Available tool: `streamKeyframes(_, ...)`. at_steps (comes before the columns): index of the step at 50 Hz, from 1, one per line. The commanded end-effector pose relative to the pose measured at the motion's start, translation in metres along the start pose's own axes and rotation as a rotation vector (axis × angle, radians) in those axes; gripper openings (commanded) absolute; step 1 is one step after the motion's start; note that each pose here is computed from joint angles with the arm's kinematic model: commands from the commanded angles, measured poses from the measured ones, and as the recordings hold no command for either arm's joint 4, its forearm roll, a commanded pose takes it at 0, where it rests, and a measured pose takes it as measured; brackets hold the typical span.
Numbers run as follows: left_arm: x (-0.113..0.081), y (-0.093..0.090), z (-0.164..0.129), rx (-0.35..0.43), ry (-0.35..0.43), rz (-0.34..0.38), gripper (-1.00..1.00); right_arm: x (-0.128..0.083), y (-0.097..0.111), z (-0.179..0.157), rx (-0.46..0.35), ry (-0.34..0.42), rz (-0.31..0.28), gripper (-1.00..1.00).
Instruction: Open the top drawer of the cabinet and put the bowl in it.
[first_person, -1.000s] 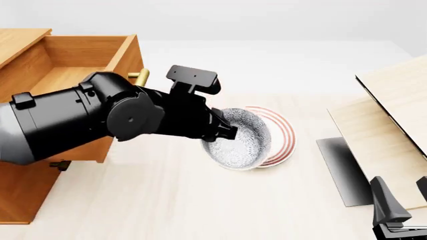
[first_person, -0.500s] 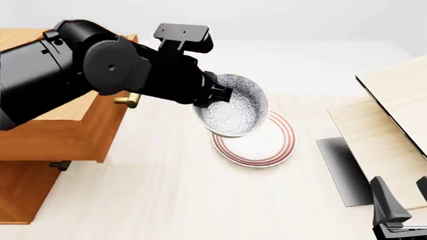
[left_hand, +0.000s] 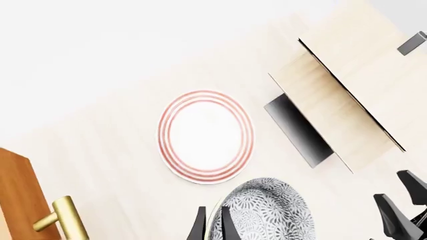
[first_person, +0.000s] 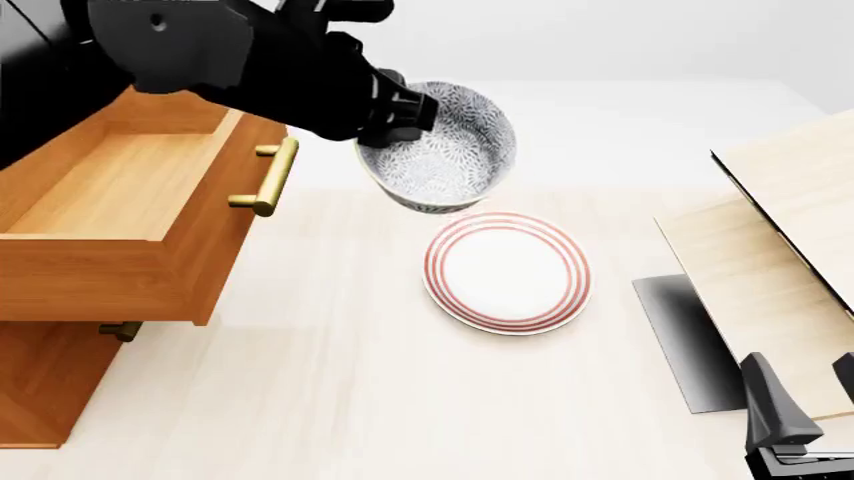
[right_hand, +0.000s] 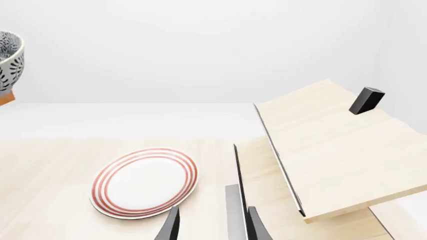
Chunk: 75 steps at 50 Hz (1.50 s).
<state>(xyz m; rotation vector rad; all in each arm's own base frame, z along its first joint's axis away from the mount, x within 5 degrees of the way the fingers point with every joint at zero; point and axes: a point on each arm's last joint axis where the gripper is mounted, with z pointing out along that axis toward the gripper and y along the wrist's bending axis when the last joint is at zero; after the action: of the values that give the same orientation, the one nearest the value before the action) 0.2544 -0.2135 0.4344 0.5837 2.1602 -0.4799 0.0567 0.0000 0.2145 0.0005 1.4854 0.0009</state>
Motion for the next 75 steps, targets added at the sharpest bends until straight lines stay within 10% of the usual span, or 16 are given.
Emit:
streamKeyframes(1, -0.023, 0.004, -0.020, -0.013, -0.036, 0.016, -1.00, 0.000, 0.000, 0.000, 0.000, 0.000, -0.001, 1.00)
streamKeyframes(34, -0.047, 0.030, -0.072, -0.089, -0.112, -0.014, -1.00, 0.000, 0.000, 0.000, 0.000, 0.000, -0.001, 1.00)
streamKeyframes(75, -0.017, 0.077, -0.127, -0.252, -0.165, -0.158, -1.00, 0.000, 0.000, 0.000, 0.000, -0.001, -0.001, 1.00)
